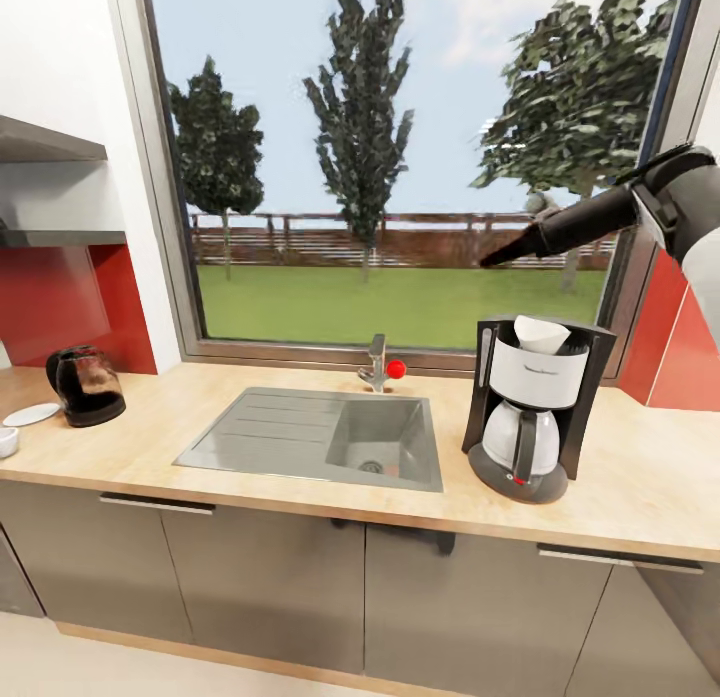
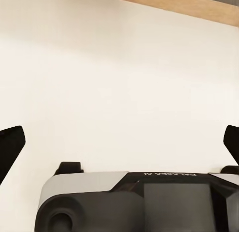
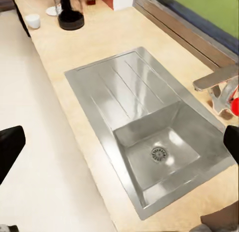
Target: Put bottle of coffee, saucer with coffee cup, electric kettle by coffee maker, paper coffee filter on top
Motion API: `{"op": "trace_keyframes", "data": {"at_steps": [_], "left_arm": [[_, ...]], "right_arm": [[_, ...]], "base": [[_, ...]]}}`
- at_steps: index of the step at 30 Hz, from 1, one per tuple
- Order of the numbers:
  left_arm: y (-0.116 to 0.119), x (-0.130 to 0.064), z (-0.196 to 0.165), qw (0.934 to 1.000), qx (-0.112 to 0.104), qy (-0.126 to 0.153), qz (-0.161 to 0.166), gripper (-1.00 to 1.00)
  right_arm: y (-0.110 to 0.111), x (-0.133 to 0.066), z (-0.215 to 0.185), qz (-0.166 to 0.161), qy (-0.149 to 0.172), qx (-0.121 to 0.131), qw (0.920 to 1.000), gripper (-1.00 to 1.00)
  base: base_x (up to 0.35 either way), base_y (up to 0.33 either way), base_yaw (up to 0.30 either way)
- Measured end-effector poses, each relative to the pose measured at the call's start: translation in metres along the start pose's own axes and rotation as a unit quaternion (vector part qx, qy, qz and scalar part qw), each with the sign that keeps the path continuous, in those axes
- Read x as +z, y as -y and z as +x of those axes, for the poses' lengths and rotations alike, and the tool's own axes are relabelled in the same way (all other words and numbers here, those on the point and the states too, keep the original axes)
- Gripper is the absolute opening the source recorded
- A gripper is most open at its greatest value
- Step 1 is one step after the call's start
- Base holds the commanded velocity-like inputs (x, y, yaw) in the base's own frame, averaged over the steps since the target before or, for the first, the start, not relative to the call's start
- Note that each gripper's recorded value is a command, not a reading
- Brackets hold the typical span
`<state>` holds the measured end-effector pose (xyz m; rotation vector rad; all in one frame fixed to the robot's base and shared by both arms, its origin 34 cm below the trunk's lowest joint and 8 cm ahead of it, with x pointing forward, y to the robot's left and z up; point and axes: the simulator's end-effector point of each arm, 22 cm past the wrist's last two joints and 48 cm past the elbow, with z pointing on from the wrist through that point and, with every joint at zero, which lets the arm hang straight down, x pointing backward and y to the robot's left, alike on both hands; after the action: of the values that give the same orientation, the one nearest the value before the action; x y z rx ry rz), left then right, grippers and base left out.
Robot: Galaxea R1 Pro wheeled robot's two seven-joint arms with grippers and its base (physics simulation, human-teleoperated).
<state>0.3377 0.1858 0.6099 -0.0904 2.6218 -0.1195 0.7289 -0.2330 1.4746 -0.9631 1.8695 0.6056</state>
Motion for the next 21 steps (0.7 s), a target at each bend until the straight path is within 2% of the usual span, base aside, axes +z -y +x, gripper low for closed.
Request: {"op": "trace_keyframes", "data": {"at_steps": [1, 3, 4, 5, 6, 7, 9, 10, 11, 13, 15, 16, 17, 19, 21], "left_arm": [[0.000, 0.000, 0.000, 1.0000, 0.000, 0.000, 0.000, 1.00], [0.001, 0.000, 0.000, 1.0000, 0.001, 0.000, 0.001, 1.00], [0.001, 0.000, 0.000, 1.0000, 0.001, 0.000, 0.001, 1.00], [0.001, 0.000, 0.000, 1.0000, 0.001, 0.000, 0.001, 1.00], [0.001, 0.000, 0.000, 1.0000, 0.001, 0.000, 0.001, 1.00], [0.001, 0.000, 0.000, 1.0000, 0.001, 0.000, 0.001, 1.00], [0.001, 0.000, 0.000, 1.0000, 0.001, 0.000, 0.001, 1.00], [0.001, 0.000, -0.001, 1.0000, 0.001, 0.001, 0.001, 1.00], [0.001, 0.000, -0.001, 1.0000, 0.001, 0.001, 0.002, 1.00], [0.002, 0.000, -0.001, 1.0000, 0.001, 0.001, 0.002, 1.00], [0.002, 0.000, -0.001, 1.0000, 0.001, 0.001, 0.002, 1.00], [0.002, 0.000, -0.001, 1.0000, 0.001, 0.001, 0.002, 1.00], [0.002, 0.000, -0.001, 1.0000, 0.001, 0.001, 0.002, 1.00], [0.002, 0.000, -0.001, 1.0000, 0.001, 0.001, 0.002, 1.00], [0.002, 0.000, -0.001, 1.0000, 0.001, 0.001, 0.002, 1.00]], "right_arm": [[-0.009, 0.007, -0.006, -0.017, 0.012, 0.001, 0.9998, 1.00], [-0.041, 0.037, -0.026, -0.076, 0.048, 0.003, 0.9959, 1.00], [-0.048, 0.045, -0.030, -0.087, 0.054, 0.003, 0.9947, 1.00], [-0.060, 0.061, -0.034, -0.103, 0.061, 0.005, 0.9928, 1.00], [-0.077, 0.098, -0.034, -0.120, 0.061, 0.008, 0.9909, 1.00], [-0.088, 0.113, -0.036, -0.129, 0.060, 0.005, 0.9899, 1.00], [-0.113, 0.153, -0.036, -0.134, 0.054, -0.009, 0.9894, 1.00], [-0.119, 0.164, -0.036, -0.132, 0.053, -0.016, 0.9897, 1.00], [-0.133, 0.193, -0.034, -0.118, 0.054, -0.033, 0.9910, 1.00], [-0.152, 0.216, -0.026, -0.106, 0.056, -0.037, 0.9921, 1.00], [-0.168, 0.225, -0.019, -0.104, 0.056, -0.036, 0.9923, 1.00], [-0.195, 0.227, -0.009, -0.110, 0.066, -0.041, 0.9909, 1.00], [-0.196, 0.227, -0.008, -0.109, 0.067, -0.044, 0.9908, 1.00], [-0.220, 0.228, 0.008, -0.119, 0.079, -0.051, 0.9884, 1.00], [-0.233, 0.236, 0.037, -0.132, 0.079, -0.040, 0.9874, 1.00]], "base": [[0.000, 0.000, 0.000], [0.000, 0.000, 0.000], [0.000, 0.000, 0.000], [0.000, 0.000, 0.000], [0.000, 0.000, 0.000], [0.000, 0.000, 0.000], [0.000, 0.000, 0.000], [0.000, 0.000, 0.000], [0.000, 0.000, 0.000], [0.000, 0.000, 0.000], [0.000, 0.000, 0.000], [0.000, 0.000, 0.000], [0.000, 0.000, 0.000], [0.000, 0.000, 0.000], [0.000, 0.000, 0.000]]}}
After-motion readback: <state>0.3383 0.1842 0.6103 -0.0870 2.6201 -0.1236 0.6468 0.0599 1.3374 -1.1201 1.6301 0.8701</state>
